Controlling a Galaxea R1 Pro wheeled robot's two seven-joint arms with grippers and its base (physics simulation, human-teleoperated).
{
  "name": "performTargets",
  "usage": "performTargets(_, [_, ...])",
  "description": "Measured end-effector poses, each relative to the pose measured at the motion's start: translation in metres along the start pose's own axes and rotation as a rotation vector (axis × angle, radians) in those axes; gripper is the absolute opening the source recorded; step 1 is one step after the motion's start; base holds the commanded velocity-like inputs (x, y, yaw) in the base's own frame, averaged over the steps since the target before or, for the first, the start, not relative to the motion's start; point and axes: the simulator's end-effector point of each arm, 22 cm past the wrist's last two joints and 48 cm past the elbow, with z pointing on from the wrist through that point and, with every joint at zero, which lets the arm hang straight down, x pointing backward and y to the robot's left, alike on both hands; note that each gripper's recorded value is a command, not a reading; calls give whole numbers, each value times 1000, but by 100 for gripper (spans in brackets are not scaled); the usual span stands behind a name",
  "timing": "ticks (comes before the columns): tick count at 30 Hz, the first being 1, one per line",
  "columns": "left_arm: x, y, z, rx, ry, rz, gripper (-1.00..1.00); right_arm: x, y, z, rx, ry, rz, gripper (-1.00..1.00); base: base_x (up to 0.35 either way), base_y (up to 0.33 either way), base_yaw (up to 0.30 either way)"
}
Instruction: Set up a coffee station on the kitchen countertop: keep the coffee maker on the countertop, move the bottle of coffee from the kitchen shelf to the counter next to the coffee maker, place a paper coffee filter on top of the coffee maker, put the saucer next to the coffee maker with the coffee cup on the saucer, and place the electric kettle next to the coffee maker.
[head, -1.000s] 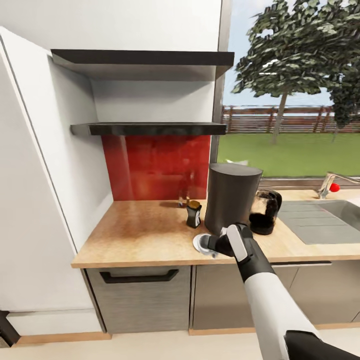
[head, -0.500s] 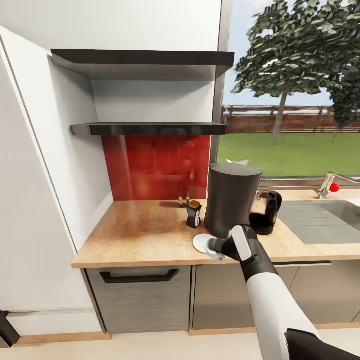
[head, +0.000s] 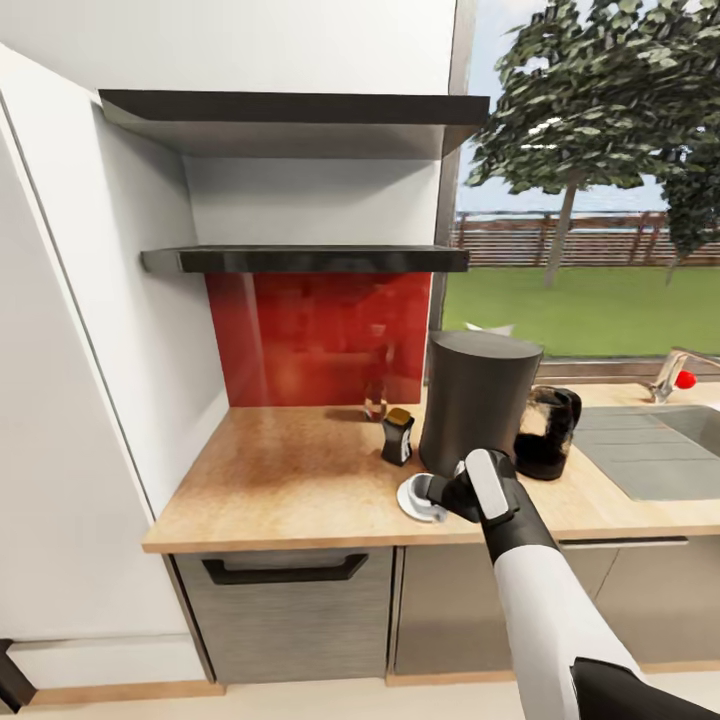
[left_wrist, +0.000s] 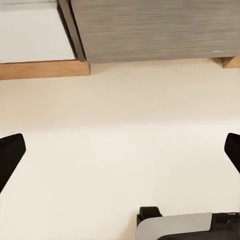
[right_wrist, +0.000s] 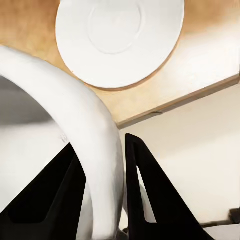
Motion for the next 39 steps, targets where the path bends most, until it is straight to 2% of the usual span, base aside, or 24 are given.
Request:
performTargets(5, [12, -1, -5, 2, 17, -1, 100, -8, 2, -6, -8, -25, 5, -100, 15, 11, 0])
performTargets(12, [35, -2, -16, 5, 50, -1, 100, -10, 5, -7, -26, -27, 15, -100, 4, 1, 0])
performTargets(14, [38, -2, -17, 5, 55, -1, 100, -8, 10, -8, -48, -21, 25, -100, 36, 0, 0])
performTargets(18, [54, -3, -25, 8, 80, 3, 100, -1, 3, -2, -34, 9, 50, -100, 0, 0, 0])
performTargets(20, [62, -3, -29, 7, 92, 2, 100, 3, 4, 1, -51, 24, 65, -100, 0, 0, 0])
performTargets(30, [71, -2, -34, 6, 106, 1, 100, 18, 18, 8, -100, 71, 71, -100, 14, 0, 0])
performTargets(39, [71, -2, -35, 6, 106, 1, 100, 21, 24, 7, -128, 82, 85, -100, 236, 0, 0])
